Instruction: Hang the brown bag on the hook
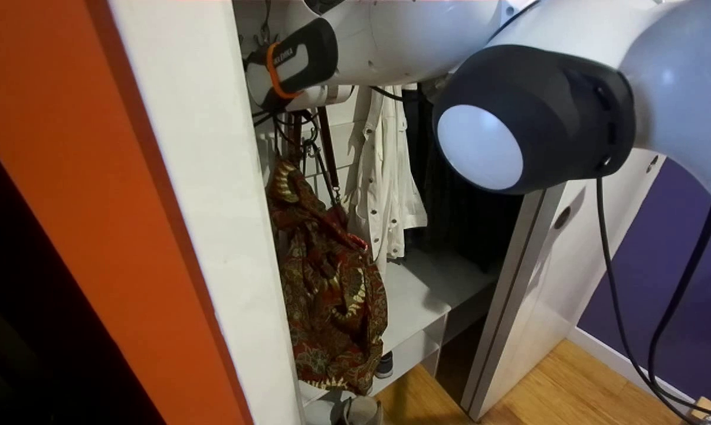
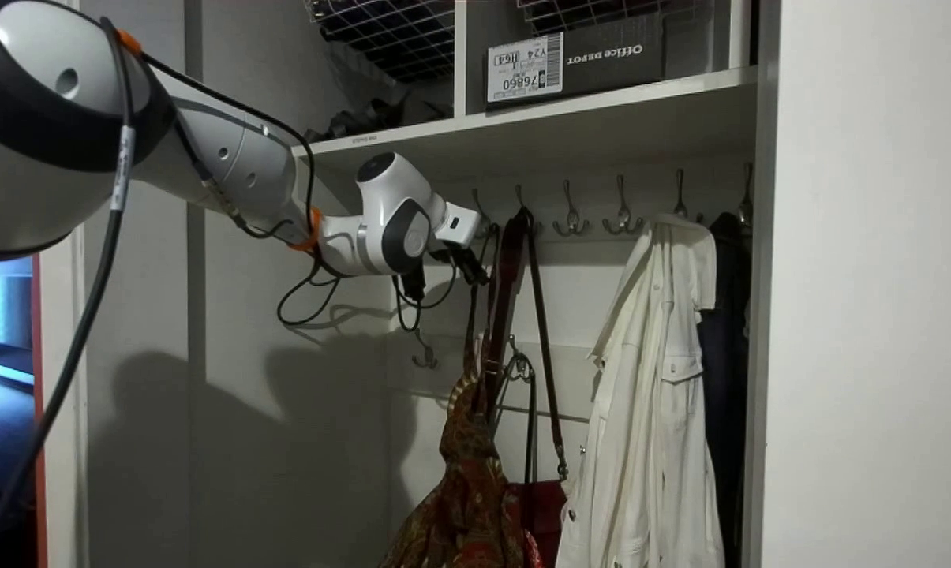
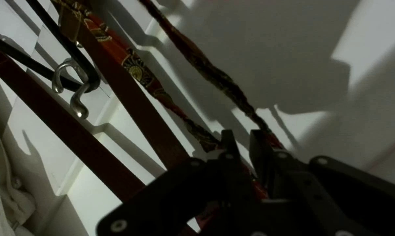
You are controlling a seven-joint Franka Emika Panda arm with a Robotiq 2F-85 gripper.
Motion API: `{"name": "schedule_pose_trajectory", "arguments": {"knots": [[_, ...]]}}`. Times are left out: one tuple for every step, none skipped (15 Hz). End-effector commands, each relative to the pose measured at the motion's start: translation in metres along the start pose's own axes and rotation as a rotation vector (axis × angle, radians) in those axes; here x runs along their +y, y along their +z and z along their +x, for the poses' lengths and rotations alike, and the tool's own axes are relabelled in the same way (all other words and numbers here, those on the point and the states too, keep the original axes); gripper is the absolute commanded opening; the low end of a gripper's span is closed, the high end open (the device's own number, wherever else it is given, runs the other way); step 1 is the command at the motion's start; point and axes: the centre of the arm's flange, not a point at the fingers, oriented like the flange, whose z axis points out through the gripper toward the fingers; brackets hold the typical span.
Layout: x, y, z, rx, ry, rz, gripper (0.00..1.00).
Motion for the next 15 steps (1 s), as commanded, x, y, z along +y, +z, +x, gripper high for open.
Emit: {"name": "schedule_pose_trajectory", "arguments": {"knots": [[-0.001,0.0,-0.001,-0.002,0.002,0.001,0.19],[-0.001,-0.001,-0.001,-0.002,0.004,0.002,0.19],[-0.002,-0.001,-0.001,-0.002,0.005,0.002,0.44],[-0.003,-0.003,-0.003,-0.007,-0.002,-0.007,0.44],[-0.004,-0.005,-0.006,-0.012,0.003,-0.009,0.44],[-0.006,-0.007,-0.008,-0.019,0.01,-0.003,0.44],[-0.007,-0.009,-0.01,-0.023,0.012,0.001,0.44],[-0.009,-0.011,-0.013,-0.031,0.015,0.009,0.44],[-0.01,-0.013,-0.016,-0.033,0.013,0.011,0.31],[-0.011,-0.014,-0.018,-0.037,0.019,0.01,0.06],[-0.013,-0.017,-0.02,-0.028,0.025,-0.002,0.08],[-0.014,-0.019,-0.021,-0.024,0.036,-0.006,0.05],[-0.015,-0.023,-0.022,-0.012,0.047,-0.014,0.0],[-0.016,-0.025,-0.022,-0.007,0.056,-0.023,0.27],[-0.014,-0.028,-0.021,0.001,0.064,-0.02,0.28]]}}
